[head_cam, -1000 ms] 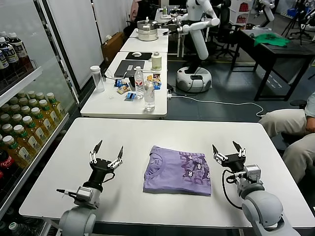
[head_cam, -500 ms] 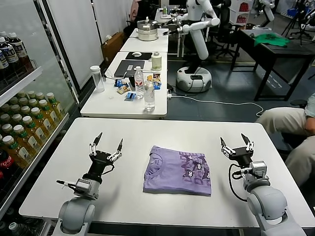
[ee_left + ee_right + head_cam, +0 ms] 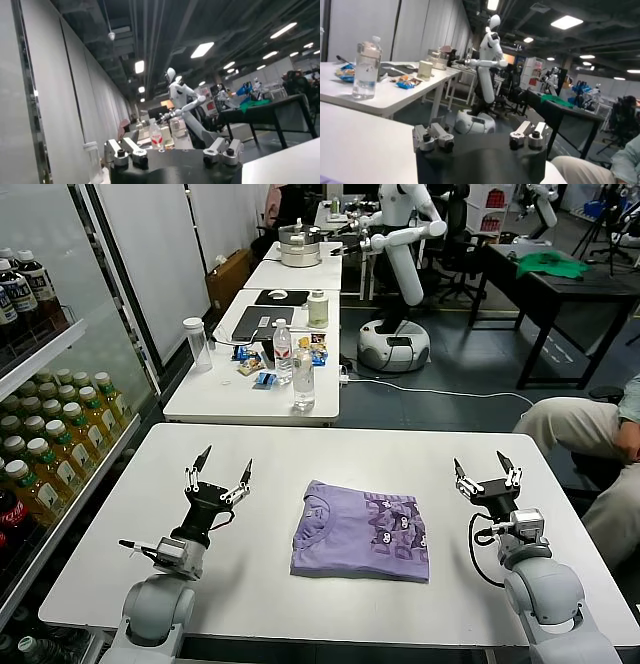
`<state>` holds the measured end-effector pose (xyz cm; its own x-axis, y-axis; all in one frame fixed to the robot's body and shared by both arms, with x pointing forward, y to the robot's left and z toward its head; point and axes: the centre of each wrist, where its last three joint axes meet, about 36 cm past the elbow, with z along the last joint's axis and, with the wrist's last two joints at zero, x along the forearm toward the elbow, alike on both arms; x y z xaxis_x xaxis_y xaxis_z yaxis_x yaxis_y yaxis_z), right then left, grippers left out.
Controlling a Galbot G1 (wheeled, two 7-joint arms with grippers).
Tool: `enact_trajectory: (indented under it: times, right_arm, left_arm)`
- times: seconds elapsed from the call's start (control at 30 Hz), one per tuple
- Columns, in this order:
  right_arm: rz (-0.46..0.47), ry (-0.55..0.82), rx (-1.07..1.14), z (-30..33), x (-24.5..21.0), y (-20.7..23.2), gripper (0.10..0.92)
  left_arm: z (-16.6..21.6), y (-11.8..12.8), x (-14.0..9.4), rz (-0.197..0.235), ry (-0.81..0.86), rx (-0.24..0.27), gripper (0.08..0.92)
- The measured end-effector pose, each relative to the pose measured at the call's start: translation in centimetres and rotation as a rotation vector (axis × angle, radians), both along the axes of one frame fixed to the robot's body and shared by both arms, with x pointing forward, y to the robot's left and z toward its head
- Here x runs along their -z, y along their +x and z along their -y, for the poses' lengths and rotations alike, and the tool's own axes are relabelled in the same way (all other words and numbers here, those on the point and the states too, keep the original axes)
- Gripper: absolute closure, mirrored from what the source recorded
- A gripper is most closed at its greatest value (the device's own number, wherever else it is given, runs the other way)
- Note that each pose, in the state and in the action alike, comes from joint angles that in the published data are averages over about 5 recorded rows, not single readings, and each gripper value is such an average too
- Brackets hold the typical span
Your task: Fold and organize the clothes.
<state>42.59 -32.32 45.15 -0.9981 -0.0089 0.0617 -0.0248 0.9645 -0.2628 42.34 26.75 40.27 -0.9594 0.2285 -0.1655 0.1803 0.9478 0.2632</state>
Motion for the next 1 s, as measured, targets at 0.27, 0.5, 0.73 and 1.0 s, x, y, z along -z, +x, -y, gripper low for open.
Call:
enact_trajectory:
  times: [0.27, 0.5, 0.73, 1.0]
  right_arm:
    - [0.001, -0.007, -0.008, 0.0, 0.2, 0.6, 0.200]
    - [0.017, -0.051, -0.001, 0.3, -0.2, 0.6, 0.200]
    - [0.039, -0.099, 0.012, 0.5, -0.1, 1.2, 0.200]
    - [0.047, -0.123, 0.013, 0.1, 0.5, 2.3, 0.200]
  left_arm:
    - [-0.4, 0.4, 0.0, 0.011, -0.021, 0.035, 0.177]
    - [-1.4, 1.0, 0.0, 0.026, -0.022, 0.043, 0.177]
    - [-2.0, 1.7, -0.2, 0.050, -0.010, 0.033, 0.177]
    - [-2.2, 2.6, -0.7, 0.116, 0.013, 0.021, 0.177]
